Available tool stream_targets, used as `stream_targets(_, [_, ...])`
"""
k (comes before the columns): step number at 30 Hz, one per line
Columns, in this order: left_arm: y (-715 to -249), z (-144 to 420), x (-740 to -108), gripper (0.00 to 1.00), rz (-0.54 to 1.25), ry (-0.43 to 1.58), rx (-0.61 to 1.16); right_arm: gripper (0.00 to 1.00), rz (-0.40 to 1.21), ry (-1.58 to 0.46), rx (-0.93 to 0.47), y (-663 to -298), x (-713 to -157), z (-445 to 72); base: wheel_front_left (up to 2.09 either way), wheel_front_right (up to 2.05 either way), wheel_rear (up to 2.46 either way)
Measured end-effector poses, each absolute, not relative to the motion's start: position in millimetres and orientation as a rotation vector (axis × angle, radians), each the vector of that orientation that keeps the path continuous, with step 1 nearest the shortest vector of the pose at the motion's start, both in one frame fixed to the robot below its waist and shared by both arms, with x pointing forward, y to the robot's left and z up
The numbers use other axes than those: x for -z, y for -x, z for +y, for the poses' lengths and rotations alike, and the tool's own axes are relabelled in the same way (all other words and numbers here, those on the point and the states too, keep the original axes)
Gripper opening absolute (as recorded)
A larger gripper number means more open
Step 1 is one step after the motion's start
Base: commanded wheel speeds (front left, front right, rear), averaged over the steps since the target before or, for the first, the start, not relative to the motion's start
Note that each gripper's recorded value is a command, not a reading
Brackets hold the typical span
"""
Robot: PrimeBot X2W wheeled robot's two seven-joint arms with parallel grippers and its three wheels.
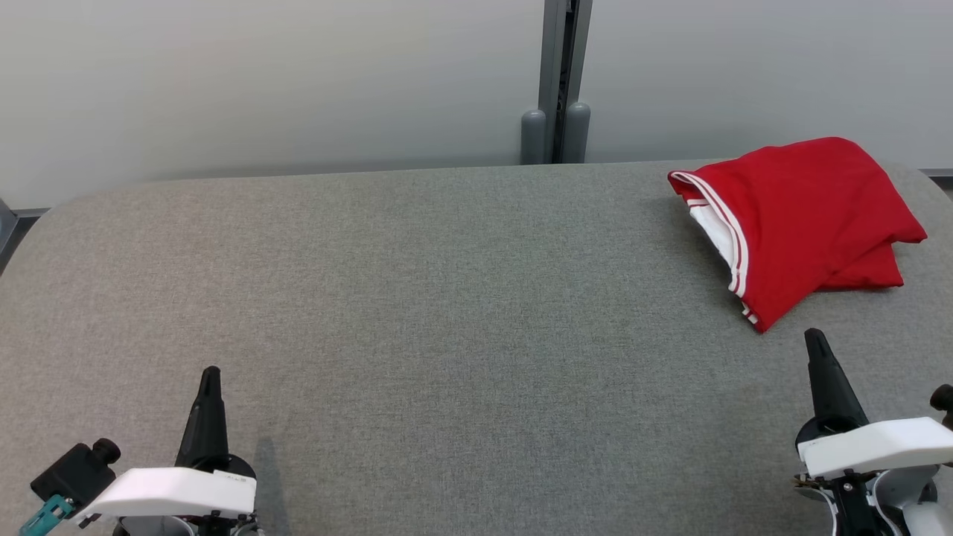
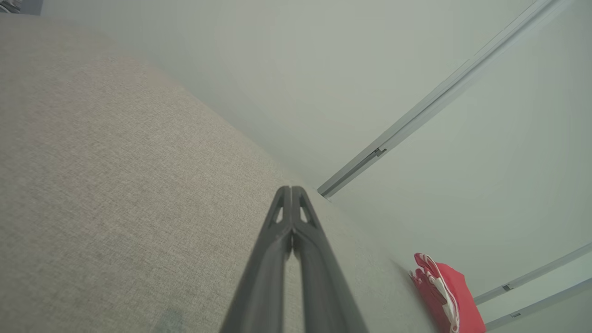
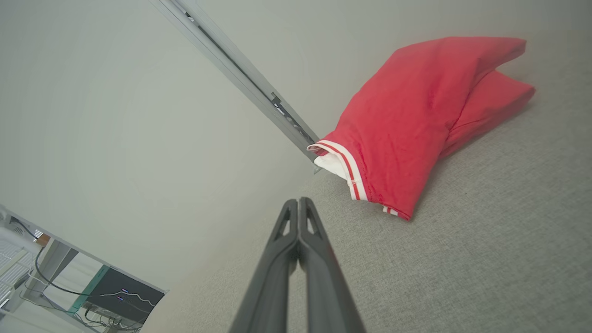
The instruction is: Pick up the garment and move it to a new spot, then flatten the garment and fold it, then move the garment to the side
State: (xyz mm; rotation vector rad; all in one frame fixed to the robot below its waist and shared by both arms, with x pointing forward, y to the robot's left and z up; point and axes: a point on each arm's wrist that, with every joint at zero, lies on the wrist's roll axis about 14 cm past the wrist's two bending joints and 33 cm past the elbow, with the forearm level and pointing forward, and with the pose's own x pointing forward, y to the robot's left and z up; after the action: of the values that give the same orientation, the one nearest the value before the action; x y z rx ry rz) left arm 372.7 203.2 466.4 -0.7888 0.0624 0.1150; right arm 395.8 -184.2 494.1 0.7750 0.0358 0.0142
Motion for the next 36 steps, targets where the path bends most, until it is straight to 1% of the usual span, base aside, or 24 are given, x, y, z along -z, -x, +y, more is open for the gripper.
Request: stream_targets(36, [-387.2,204.5,-481.7,0.0,0.032,1.189,-0.109,0.0,0.062,-1.176,0.016,-405.0,-495.8,-191.1,0.0,0.0,0.0])
